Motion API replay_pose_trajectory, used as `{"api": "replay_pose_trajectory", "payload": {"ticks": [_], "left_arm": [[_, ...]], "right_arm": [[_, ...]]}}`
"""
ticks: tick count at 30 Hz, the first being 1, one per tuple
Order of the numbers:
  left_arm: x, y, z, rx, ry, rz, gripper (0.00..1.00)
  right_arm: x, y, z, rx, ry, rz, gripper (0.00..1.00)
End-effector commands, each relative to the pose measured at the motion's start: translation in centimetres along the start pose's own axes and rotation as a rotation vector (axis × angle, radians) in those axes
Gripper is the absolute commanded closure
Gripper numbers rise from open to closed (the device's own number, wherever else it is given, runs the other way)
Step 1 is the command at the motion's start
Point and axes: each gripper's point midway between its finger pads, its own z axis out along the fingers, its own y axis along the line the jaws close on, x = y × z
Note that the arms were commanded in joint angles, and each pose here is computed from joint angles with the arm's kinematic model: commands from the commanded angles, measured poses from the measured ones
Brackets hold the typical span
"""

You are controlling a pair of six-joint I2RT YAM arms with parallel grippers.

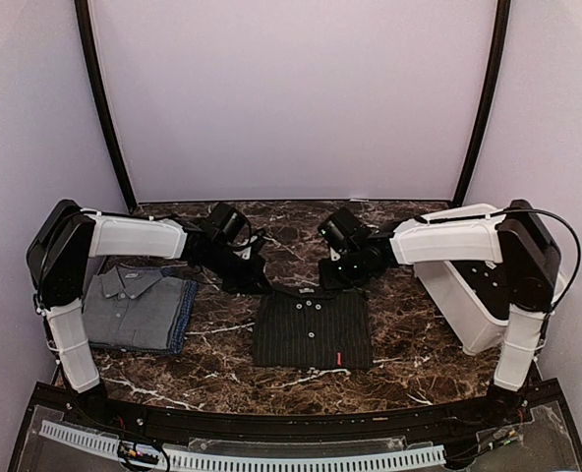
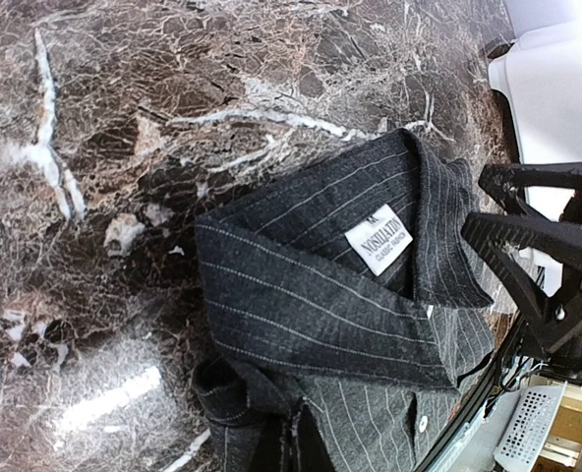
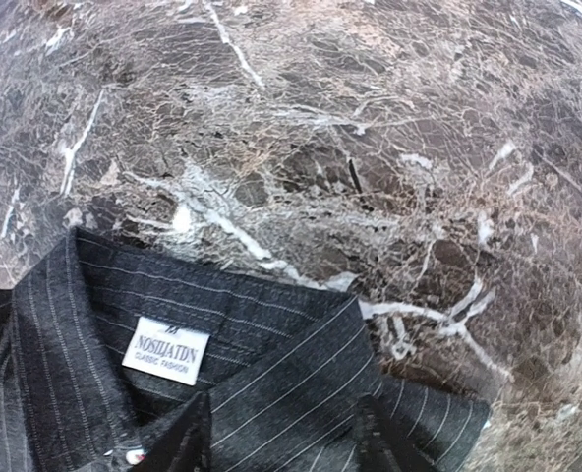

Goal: Fold and stack the long sleeve shirts
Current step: Smooth out the square-folded shirt at the center of the board.

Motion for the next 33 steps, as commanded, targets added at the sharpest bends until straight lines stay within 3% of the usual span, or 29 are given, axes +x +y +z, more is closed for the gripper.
{"api": "replay_pose_trajectory", "payload": {"ticks": [1,5,9,20,27,33], "left_arm": [[-0.8,-1.5,-0.9,0.033,-0.032,0.042,1.0],[-0.8,-1.5,-0.8,0.036,-0.032,0.044,1.0],[-0.8,-1.5,-0.6,0.04,-0.028,0.046,1.0],[-1.1,-1.9,-0.7,0.056,-0.039,0.054,1.0],[-1.5,-1.9,-1.0,0.047,-0.063,0.067,1.0],[-2.2,-1.3,-0.5,0.025,-0.087,0.078,1.0]], "right_arm": [[0.6,-0.5,1.9,-0.005,0.028,0.016,0.5],[1.1,-1.1,3.3,0.014,0.041,0.02,0.47],[1.3,-0.9,4.1,0.006,0.051,0.022,0.51],[-1.0,-0.8,0.3,0.049,-0.055,0.015,0.97],[-1.3,-1.2,-2.5,0.113,-0.111,0.011,1.0],[0.4,-3.8,-2.1,0.215,-0.096,0.015,1.0]]}}
